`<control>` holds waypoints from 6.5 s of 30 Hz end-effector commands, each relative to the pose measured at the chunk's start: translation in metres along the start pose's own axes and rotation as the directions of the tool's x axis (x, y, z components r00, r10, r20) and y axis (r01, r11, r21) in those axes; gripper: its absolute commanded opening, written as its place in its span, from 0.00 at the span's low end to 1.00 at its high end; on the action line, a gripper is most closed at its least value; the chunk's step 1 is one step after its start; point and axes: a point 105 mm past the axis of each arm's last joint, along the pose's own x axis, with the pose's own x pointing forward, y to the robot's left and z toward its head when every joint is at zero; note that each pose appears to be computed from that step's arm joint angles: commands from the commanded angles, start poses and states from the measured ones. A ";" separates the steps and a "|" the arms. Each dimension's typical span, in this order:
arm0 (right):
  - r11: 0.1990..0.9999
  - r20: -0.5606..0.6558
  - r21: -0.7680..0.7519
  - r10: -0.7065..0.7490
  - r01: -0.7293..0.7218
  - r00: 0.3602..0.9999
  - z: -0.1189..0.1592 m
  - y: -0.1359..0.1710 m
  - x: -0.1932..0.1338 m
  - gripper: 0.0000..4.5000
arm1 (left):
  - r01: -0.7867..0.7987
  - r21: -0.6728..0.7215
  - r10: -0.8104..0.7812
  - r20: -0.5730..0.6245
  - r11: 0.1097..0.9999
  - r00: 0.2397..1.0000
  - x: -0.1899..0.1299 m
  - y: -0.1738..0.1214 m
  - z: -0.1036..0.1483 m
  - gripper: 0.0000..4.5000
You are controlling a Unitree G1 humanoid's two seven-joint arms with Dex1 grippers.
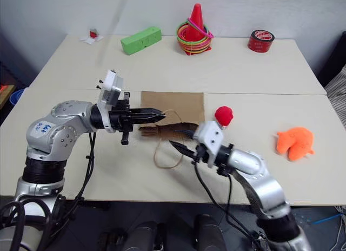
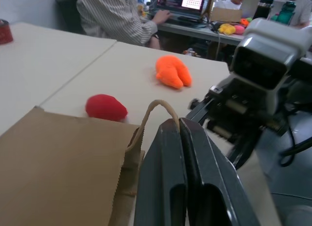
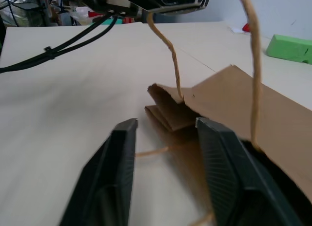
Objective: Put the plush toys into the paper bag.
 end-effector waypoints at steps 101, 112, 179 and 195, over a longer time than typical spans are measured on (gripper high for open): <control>0.909 -0.377 0.036 -0.373 0.415 0.848 -0.097 -0.024 0.033 0.01 | 0.100 -0.259 -0.008 0.333 0.961 0.943 0.024 0.026 0.125 0.00; 0.957 -0.111 0.099 -0.261 0.272 0.959 -0.032 -0.018 0.026 0.45 | 0.120 -0.314 -0.012 0.327 0.942 0.945 0.040 0.022 0.089 0.00; 0.978 -0.239 0.184 -0.056 0.102 0.969 0.024 -0.026 -0.083 0.00 | 0.134 -0.216 -0.067 0.292 0.967 0.954 0.040 0.026 0.081 0.00; 0.938 -0.314 -0.006 -0.330 0.346 0.890 -0.013 -0.069 0.027 0.00 | 0.274 -0.205 -0.211 0.284 0.940 0.936 0.044 0.008 0.082 0.00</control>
